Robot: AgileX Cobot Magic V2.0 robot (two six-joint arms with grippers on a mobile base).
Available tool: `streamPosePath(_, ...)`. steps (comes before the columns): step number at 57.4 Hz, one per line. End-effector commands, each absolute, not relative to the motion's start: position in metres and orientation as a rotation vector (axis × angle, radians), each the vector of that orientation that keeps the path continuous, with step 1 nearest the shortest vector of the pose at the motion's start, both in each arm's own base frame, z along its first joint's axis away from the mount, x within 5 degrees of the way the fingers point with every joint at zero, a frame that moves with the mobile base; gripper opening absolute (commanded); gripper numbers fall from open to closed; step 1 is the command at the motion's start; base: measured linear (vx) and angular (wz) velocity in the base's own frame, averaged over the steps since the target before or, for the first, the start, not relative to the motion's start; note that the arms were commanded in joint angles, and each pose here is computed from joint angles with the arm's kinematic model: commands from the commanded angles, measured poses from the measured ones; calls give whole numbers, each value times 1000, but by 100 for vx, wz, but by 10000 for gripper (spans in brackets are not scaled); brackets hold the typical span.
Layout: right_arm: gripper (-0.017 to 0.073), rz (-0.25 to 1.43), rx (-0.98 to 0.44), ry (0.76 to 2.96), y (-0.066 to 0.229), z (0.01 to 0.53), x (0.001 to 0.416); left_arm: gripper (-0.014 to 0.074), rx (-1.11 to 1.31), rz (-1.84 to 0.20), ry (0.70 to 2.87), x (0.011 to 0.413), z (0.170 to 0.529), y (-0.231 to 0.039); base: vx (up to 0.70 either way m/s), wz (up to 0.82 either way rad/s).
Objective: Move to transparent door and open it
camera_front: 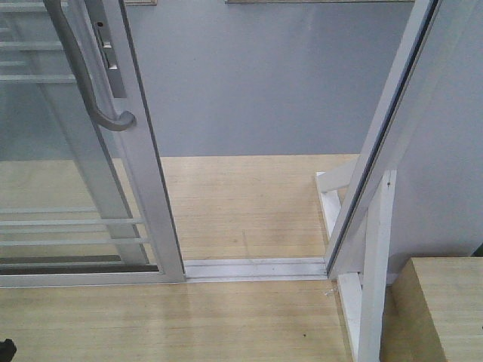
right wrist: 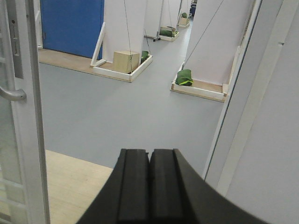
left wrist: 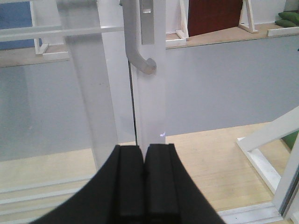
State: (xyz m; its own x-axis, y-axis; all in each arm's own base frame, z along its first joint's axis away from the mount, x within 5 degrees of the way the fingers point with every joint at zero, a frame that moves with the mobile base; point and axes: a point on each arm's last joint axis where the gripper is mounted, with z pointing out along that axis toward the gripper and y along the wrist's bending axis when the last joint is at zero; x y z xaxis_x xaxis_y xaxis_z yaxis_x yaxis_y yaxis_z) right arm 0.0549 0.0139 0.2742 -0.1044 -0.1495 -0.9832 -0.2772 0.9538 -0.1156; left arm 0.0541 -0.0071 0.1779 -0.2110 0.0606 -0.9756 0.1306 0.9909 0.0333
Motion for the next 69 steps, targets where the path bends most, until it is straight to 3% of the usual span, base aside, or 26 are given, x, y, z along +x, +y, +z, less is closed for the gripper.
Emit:
streamPosePath(1, -4, 109, -319, 1582, 14, 290, 55, -3, 132, -69, 1694, 55, 183, -7, 0, 0)
streamPosePath(22, -4, 146, -300, 1586, 16, 284, 56, -3, 132, -69, 1694, 55, 183, -7, 0, 0)
streamPosePath(39, -4, 217, -255, 1590, 16, 191, 53, -3, 131, -70, 1694, 55, 183, -7, 0, 0)
streamPosePath(69, -4, 209, -273, 1662, 16, 186, 53, -3, 130, -70, 1693, 55, 183, -7, 0, 0)
